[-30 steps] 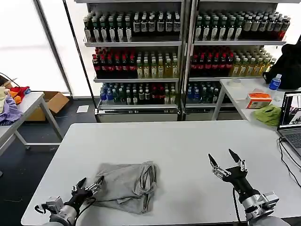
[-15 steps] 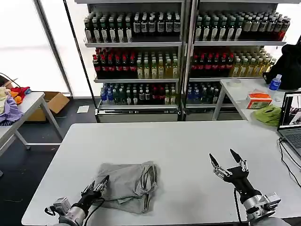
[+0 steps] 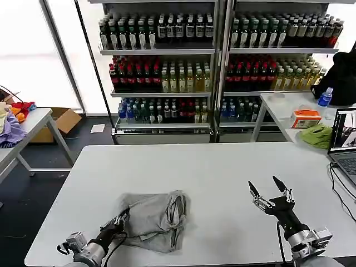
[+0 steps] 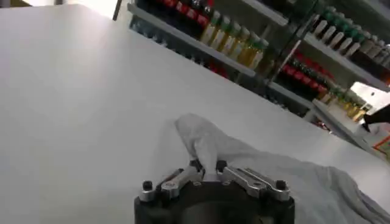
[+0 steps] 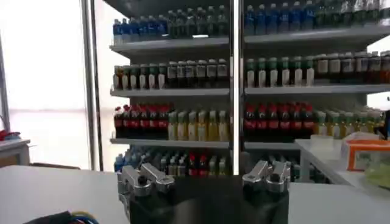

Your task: Fold and organize the clothes.

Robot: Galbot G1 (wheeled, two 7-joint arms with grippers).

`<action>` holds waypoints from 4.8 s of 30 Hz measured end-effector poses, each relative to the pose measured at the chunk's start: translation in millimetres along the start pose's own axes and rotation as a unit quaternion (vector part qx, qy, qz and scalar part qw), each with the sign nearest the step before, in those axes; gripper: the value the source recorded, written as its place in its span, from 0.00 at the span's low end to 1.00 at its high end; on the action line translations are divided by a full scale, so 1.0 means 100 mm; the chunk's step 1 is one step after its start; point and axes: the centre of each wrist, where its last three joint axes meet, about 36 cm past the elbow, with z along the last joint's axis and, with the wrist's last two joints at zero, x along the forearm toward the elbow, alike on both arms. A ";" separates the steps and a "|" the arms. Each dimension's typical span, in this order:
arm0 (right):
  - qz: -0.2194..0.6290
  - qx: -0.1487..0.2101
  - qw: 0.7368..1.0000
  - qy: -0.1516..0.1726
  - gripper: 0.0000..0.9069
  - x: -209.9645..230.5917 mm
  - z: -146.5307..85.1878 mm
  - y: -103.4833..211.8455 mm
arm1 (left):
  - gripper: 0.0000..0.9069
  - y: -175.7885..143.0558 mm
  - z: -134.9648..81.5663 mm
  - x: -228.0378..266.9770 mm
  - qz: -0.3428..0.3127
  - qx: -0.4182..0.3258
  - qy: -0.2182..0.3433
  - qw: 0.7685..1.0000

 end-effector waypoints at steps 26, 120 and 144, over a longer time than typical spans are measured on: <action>0.005 -0.001 1.000 -0.008 1.00 -0.02 0.00 -0.05 | 0.00 0.94 -1.80 1.01 -0.128 -0.115 -0.122 0.978; -0.117 -0.226 0.940 0.227 0.00 -1.36 0.68 1.71 | 1.00 -1.05 -0.91 0.71 0.085 0.182 -0.160 0.966; -0.016 -0.055 0.967 0.247 1.00 -1.02 0.17 0.60 | 1.00 -1.01 -0.91 0.76 0.077 0.190 -0.169 0.964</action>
